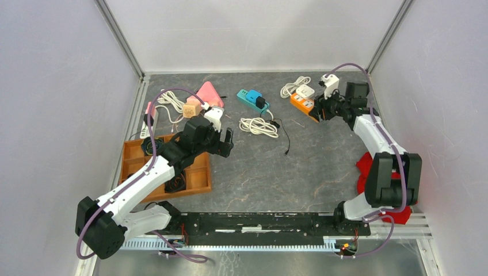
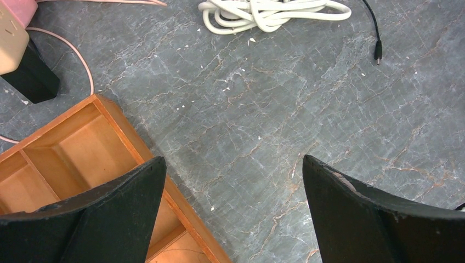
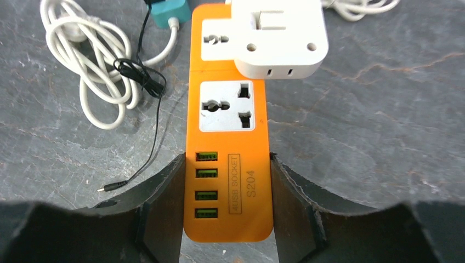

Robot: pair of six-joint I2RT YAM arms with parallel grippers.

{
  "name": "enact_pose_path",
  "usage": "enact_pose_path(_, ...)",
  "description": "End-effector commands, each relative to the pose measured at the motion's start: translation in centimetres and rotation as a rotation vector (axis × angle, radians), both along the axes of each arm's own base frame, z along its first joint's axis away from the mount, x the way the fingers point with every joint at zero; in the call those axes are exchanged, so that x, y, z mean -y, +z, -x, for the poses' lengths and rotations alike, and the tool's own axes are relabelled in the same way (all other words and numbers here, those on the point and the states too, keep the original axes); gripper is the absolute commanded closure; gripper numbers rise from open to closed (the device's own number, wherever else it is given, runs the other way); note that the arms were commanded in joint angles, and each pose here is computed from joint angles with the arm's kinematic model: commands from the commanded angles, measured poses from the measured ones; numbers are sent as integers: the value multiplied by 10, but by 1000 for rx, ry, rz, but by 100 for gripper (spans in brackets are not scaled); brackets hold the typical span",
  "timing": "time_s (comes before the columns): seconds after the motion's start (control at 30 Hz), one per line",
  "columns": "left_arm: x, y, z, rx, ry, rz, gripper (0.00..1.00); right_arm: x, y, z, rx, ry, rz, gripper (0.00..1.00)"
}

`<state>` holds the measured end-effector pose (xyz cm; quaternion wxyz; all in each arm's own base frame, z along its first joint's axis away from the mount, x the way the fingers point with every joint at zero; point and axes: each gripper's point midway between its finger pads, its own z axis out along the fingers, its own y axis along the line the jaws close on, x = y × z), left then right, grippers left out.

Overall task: Pull the plug off the socket
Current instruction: Pick up the socket from the center of the board, then place the socket at the center of the board.

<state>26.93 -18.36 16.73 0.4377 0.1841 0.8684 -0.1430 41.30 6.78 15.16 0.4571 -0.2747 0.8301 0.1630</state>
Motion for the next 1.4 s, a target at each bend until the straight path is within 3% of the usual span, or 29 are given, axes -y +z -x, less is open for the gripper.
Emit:
enact_pose_path(0.0, -5, 6, -1, 44, -13, -30, 0, 4, 62, -2, 183, 27, -69, 100)
enact_pose_path(0.23, -7, 9, -2, 55, -5, -31, 0, 19, 80, 18, 225, 24, -65, 100)
enact_pose_path(0.8, -8, 7, -3, 53, 0, -39, 0, 8, -35, 141, -43, 181, 63, 100)
enact_pose_path(1.17, -11, 4, -5, 54, 14, -58, 0, 0, -84, 162, -126, 242, 132, 100)
enact_pose_path(1.37, -12, 2, -5, 50, 16, -66, 0, -8, -101, 175, -162, 334, 187, 80)
